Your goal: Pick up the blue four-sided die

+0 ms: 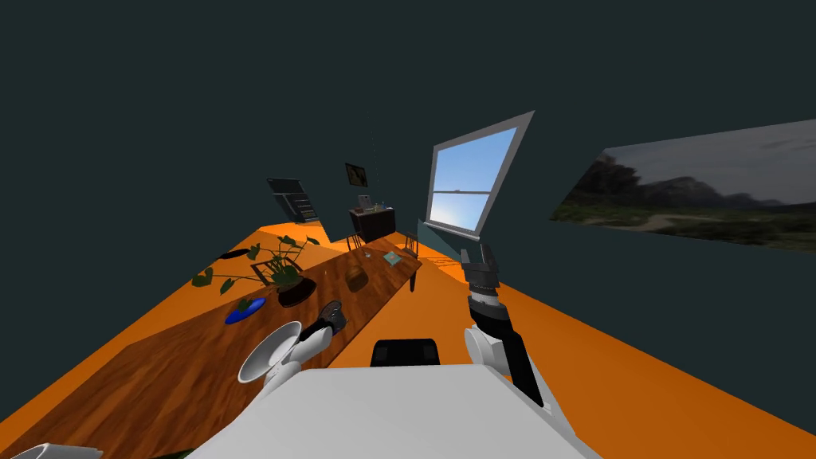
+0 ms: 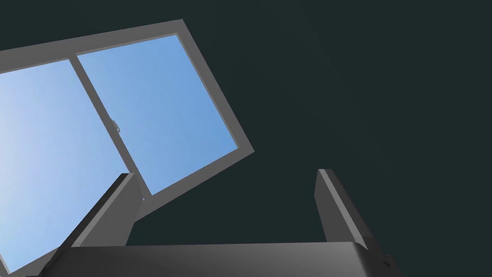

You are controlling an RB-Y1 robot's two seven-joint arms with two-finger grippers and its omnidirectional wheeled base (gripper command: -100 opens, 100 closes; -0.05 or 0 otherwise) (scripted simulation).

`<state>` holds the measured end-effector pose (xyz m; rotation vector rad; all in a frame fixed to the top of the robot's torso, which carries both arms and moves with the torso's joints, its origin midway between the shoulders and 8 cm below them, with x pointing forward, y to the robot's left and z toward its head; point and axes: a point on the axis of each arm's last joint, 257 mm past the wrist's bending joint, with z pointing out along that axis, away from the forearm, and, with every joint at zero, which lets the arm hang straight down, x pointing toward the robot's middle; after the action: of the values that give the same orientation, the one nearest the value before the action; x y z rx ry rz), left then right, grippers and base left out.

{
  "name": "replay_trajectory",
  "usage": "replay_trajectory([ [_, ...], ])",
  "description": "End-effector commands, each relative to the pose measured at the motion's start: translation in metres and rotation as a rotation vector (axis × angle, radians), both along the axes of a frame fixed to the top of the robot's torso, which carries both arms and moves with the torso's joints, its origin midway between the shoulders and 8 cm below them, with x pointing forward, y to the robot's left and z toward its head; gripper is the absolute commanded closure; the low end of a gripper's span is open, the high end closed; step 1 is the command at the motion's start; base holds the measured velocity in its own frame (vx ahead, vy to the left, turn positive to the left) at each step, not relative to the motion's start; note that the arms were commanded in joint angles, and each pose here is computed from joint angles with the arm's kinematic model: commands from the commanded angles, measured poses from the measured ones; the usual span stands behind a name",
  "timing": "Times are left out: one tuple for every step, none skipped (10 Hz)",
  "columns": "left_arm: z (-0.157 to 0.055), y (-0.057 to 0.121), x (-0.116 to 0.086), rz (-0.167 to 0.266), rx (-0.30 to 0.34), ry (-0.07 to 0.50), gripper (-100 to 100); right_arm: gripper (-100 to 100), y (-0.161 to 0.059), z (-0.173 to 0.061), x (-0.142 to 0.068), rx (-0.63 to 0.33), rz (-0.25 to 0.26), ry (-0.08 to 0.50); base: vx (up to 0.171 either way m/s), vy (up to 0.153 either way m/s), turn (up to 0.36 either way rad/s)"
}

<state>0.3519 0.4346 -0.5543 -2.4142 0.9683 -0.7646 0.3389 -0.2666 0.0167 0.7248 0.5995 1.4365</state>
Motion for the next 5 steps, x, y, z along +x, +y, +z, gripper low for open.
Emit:
replay_trajectory([
  [-0.009,0.007,-0.009,0.024,-0.018,0.041,-100,0,0.0,0.0,0.0,0.0,0.0,0.0,-0.017,0.026,-0.11],
  [-0.016,0.009,-0.018,0.032,-0.019,0.062,-100,0,0.0,0.0,0.0,0.0,0.0,0.0,-0.013,0.02,-0.064],
  [-0.021,0.015,-0.025,0.052,-0.032,0.09,-100,0,0.0,0.0,0.0,0.0,0.0,0.0,-0.021,0.02,-0.102],
  [-0.025,0.016,-0.03,0.056,-0.032,0.102,-100,0,0.0,0.0,0.0,0.0,0.0,0.0,-0.019,0.017,-0.06],
  [-0.03,0.021,-0.039,0.077,-0.044,0.132,-100,0,0.0,0.0,0.0,0.0,0.0,0.0,-0.021,0.014,-0.105],
])
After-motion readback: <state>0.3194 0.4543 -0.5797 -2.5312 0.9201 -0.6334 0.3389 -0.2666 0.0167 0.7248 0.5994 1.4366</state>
